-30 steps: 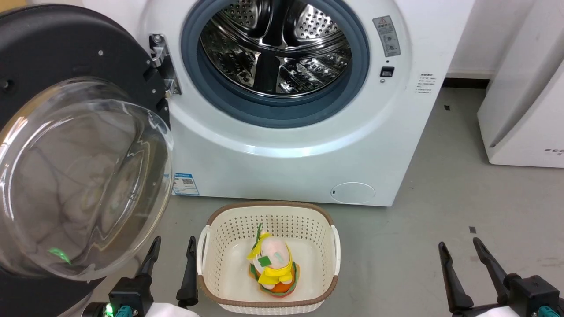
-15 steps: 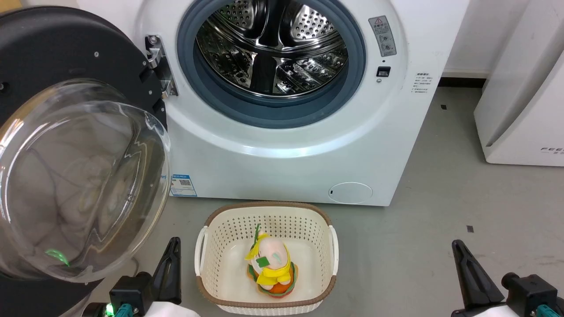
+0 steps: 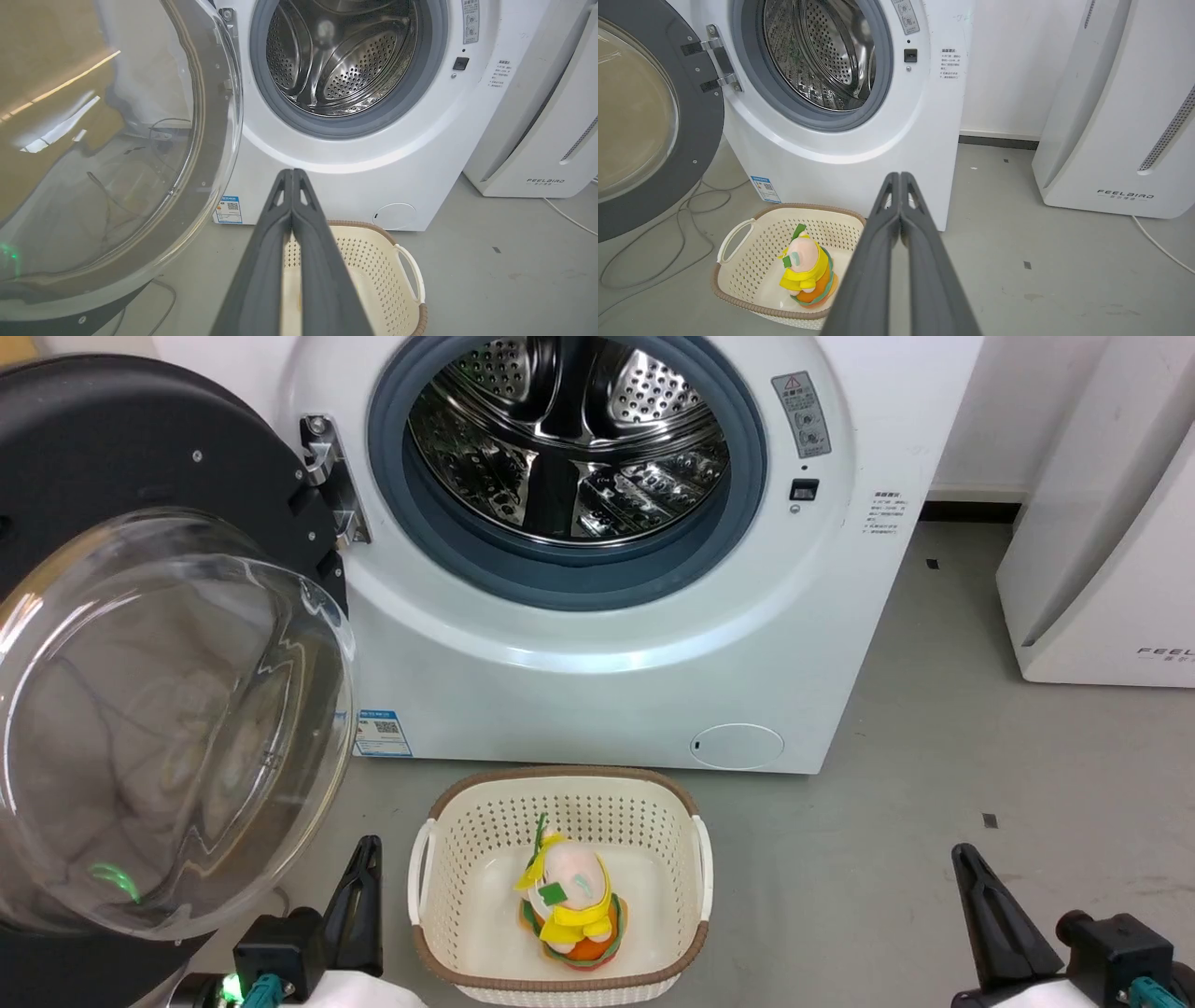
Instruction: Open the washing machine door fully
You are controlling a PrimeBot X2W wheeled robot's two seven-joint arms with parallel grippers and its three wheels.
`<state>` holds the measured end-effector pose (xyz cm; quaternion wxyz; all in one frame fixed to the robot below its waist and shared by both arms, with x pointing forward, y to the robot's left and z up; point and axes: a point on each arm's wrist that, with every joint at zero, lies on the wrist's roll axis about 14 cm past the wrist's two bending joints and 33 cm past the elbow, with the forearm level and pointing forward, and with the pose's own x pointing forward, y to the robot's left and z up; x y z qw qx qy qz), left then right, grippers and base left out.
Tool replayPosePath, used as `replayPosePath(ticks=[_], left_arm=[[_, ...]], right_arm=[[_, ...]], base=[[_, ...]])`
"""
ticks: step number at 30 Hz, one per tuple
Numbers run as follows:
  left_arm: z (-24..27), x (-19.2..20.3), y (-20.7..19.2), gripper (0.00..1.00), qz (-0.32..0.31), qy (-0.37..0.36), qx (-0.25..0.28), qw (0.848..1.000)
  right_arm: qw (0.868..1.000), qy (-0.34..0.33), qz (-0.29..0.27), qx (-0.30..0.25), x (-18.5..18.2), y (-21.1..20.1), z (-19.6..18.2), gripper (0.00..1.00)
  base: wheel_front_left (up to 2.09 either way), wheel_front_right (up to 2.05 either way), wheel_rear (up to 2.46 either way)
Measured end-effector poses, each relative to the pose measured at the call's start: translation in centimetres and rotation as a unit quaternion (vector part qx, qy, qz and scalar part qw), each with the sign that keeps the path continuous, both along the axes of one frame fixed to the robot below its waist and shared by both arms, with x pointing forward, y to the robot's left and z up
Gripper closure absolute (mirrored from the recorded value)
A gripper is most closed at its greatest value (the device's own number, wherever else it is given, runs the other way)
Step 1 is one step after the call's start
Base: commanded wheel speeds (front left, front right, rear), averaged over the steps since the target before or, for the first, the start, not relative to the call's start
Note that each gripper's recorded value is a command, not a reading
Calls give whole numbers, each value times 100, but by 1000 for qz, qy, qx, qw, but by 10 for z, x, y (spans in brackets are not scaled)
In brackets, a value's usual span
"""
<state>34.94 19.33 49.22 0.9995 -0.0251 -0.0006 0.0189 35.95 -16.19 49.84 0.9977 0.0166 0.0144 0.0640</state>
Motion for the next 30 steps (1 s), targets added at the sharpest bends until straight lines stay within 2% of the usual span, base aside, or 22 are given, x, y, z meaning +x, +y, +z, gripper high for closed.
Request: replayPosePath(ticks=[30], left_arm=[[7,5,-6,100,-9,6,14,1000]], right_arm=[[1000,-2,1,-12,3,1,7,100]], base=[[0,0,0]])
